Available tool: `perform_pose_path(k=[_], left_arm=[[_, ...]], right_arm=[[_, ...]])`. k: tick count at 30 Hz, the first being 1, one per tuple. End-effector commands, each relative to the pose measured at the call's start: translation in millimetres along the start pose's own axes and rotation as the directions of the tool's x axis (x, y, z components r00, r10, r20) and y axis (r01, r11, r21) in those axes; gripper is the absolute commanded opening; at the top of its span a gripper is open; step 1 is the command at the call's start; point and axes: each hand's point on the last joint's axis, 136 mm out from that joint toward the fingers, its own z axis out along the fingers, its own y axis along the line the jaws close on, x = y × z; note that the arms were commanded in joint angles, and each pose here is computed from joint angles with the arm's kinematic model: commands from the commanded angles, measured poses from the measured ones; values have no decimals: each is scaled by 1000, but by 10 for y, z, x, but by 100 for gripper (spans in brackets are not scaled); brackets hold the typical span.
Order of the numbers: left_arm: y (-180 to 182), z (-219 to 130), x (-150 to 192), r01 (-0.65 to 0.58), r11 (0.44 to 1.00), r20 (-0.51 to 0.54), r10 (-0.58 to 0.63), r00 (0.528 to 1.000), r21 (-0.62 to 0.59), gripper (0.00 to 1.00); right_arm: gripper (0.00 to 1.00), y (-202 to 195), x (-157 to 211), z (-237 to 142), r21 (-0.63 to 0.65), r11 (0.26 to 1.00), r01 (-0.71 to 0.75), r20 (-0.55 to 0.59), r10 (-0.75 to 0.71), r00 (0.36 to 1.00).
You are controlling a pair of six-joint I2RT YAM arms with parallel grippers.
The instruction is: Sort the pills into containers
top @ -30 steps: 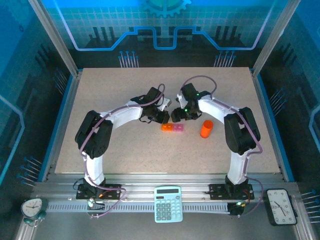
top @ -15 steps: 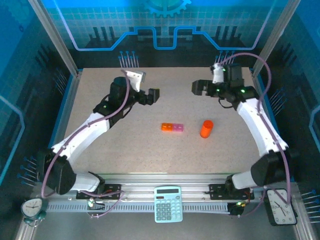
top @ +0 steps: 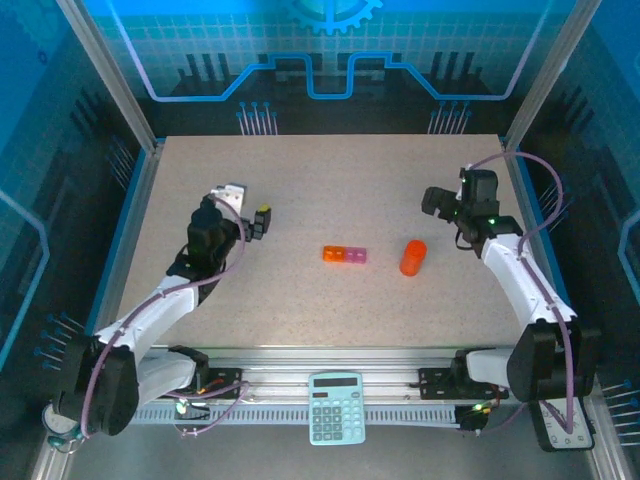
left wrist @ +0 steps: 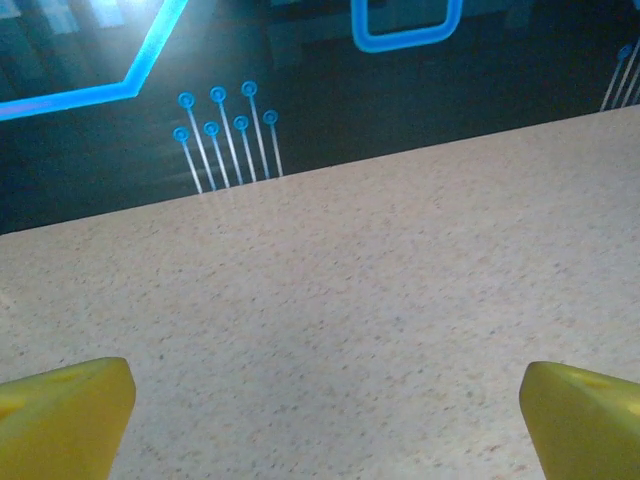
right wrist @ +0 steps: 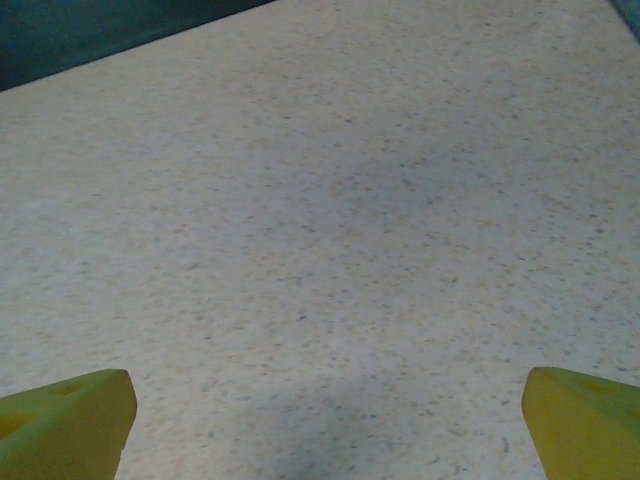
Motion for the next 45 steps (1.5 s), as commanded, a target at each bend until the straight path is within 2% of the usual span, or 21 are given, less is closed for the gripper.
perform_pose_path(k=[1, 3, 5, 11, 14, 18, 22, 26, 28, 30, 33, 45], left_arm=[[200, -35, -15, -37, 996, 68, 42, 997, -77, 99], [282, -39, 122, -3, 995, 43, 7, 999, -97, 99], [322, -53, 244, 22, 994, 26, -20, 999, -106, 99], [384, -45, 560, 90, 988, 38, -85, 996, -127, 99], [405, -12, 627, 83, 987, 80, -72, 994, -137, 99], [470, 89, 782, 111, 983, 56, -104, 993, -146, 99], [491, 207, 971, 123, 982, 35, -119, 992, -145, 99], [497, 317, 1078, 126, 982, 1, -127, 992, -140, 99], [513, 349, 1070, 135, 982, -3, -137, 991, -132, 99], [520, 379, 1086, 150, 982, -23, -153, 988, -115, 99], [575, 441, 1116, 200, 975, -72, -207, 976, -94, 99], [596, 438, 1127, 212, 973, -74, -219, 973, -90, 99]], right_arm=[[100, -200, -204, 10, 91, 996, -12, 134, 0, 991], [100, -197, -185, 59, 90, 996, 29, 145, -42, 989], [100, -239, -11, 148, 99, 992, 72, 121, -84, 989], [100, -366, 204, 279, 141, 981, 136, 163, -159, 974], [100, -373, 302, 340, 124, 980, 153, 246, -180, 953], [100, -359, 497, 371, 73, 985, 159, 382, -175, 907], [100, -322, 522, 339, 54, 983, 178, 500, -181, 847], [100, -142, 632, 467, -28, 963, 268, 465, -225, 856], [100, -111, 618, 534, -28, 958, 285, 487, -236, 841], [100, -79, 659, 639, -42, 956, 291, 385, -254, 887], [100, 41, 634, 727, -42, 939, 341, 355, -305, 884], [100, 38, 630, 728, -40, 939, 342, 364, -305, 880]])
